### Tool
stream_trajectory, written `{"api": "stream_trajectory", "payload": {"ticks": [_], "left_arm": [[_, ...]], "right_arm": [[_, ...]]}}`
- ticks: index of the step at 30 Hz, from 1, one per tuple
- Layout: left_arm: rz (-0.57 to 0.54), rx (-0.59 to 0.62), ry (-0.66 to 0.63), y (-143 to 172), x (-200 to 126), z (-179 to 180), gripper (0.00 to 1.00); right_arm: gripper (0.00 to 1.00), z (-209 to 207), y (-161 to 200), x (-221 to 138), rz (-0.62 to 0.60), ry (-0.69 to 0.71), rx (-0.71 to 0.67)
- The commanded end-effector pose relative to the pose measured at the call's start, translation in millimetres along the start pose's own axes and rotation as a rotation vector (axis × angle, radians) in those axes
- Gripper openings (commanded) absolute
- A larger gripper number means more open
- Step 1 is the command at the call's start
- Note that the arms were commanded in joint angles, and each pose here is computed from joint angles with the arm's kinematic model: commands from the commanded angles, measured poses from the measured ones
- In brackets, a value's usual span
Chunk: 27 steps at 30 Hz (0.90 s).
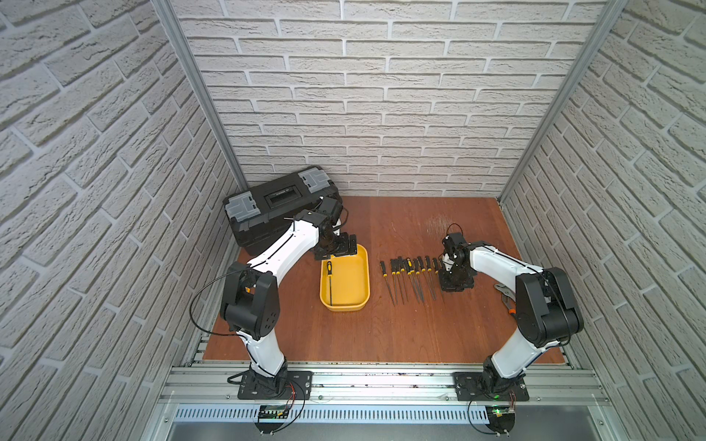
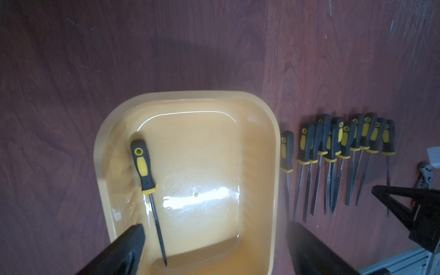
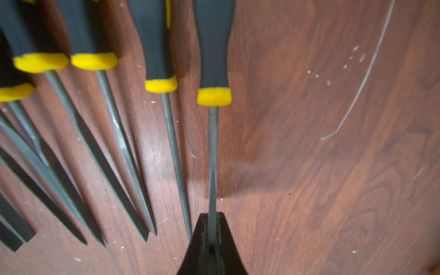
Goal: Take the file tool out of the storage box
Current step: Place the file tool at the center of the board.
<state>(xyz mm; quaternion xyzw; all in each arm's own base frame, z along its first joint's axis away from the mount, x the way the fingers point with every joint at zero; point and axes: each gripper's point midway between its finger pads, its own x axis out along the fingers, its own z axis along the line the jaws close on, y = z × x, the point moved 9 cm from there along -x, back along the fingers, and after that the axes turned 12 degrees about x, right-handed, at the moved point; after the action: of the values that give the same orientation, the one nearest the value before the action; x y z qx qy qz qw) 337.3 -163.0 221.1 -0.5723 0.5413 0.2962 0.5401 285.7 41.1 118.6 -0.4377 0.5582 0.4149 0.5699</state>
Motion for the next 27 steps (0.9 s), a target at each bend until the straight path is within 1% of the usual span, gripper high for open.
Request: {"api": "stream_trajectory", "payload": {"ticks": [1, 7, 14, 20, 27], "left_arm": [[0.009, 0.018, -0.009, 1.9, 0.8, -0.7, 0.98], [0.015, 0.021, -0.006, 4.1, 3.9, -1.7, 0.99], [0.017, 0.021, -0.003, 5.4, 4.9, -3.2, 0.99], [0.017, 0.024, -0.005, 6.1, 4.9, -3.0, 0.98], [0.023, 0.024, -0.015, 7.4, 4.5, -2.3, 0.98]], "right_arm": [[0.03, 1.5, -6.7, -2.5, -0.015, -0.024, -0.006], [0.05, 0.6, -7.8, -0.5, -0.009, -0.022, -0.002], [0.12, -0.9, -8.7, 1.0, -0.008, -0.004, -0.001], [0.19, -2.5, -7.6, 3.0, 0.001, 0.009, 0.003], [0.2, -2.5, -6.7, 0.8, -0.005, 0.003, 0.005]]}}
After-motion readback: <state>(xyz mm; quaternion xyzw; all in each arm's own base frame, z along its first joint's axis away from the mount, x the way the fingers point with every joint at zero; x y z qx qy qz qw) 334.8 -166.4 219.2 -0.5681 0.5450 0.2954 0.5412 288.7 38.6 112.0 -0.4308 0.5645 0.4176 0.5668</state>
